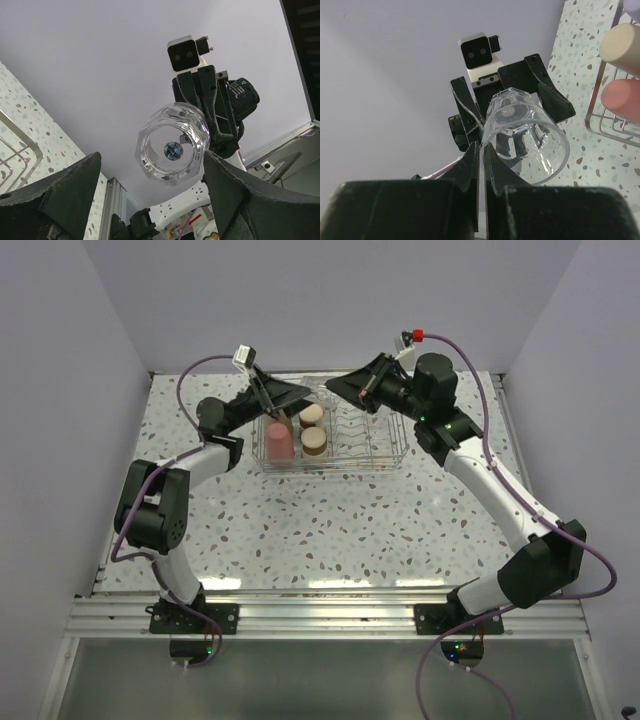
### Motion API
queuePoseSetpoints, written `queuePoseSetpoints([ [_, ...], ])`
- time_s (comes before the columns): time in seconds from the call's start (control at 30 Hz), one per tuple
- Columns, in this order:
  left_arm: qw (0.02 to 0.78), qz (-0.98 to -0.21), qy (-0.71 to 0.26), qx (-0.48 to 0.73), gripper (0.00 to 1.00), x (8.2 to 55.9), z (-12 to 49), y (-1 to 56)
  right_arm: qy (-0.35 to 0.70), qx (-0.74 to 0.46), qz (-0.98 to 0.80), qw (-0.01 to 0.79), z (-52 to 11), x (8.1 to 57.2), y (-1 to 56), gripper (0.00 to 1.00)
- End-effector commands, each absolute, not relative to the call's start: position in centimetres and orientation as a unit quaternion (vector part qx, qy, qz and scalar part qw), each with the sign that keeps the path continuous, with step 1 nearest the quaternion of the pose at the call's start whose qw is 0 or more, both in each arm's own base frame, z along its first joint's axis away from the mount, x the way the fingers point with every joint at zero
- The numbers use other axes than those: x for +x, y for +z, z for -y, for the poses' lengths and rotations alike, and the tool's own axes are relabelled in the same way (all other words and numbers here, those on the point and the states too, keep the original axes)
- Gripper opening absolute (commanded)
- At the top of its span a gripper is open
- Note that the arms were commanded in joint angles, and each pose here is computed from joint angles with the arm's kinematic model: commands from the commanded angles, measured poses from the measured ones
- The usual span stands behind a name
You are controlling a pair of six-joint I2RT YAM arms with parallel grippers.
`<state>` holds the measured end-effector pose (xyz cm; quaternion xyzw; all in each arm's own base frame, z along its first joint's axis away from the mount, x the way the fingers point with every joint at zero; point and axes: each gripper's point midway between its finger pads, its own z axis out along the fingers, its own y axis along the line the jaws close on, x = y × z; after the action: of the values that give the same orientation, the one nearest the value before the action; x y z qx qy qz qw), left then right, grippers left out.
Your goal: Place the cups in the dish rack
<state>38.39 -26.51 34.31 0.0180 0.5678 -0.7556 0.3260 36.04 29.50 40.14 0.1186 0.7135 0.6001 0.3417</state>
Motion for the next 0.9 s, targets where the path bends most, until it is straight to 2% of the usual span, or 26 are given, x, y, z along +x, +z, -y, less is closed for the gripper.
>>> queuePoseSetpoints([
  [0.0,0.405,-0.487,-0.769,0.092,0.85,35.9,25.1,38.4,0.623,0.083,-0.693,0.352,-30.4,34.6,42.8,0.0],
  [0.13,0.412,-0.479,-0.769,0.094,0.84,35.7,24.7,39.0,0.617,0.084,-0.699,0.351,-30.4,34.7,42.3,0.0],
  [0.3,0.415,-0.474,-0.77,0.096,0.78,35.6,24.6,39.5,0.613,0.087,-0.704,0.349,-30.4,34.7,41.6,0.0],
  [0.4,0.418,-0.47,-0.771,0.099,0.7,35.5,24.5,39.9,0.608,0.089,-0.709,0.346,-30.4,34.8,40.9,0.0],
  [0.43,0.419,-0.468,-0.772,0.099,0.63,35.5,24.5,40.0,0.607,0.088,-0.71,0.346,-30.5,34.8,40.7,0.0],
  [0.8,0.434,-0.466,-0.762,0.119,0.26,35.2,24.5,40.9,0.592,0.089,-0.722,0.346,-30.3,35.0,39.2,0.0],
  [0.87,0.433,-0.472,-0.759,0.119,0.14,35.4,24.6,40.8,0.582,0.091,-0.732,0.342,-30.1,34.9,38.5,0.0],
])
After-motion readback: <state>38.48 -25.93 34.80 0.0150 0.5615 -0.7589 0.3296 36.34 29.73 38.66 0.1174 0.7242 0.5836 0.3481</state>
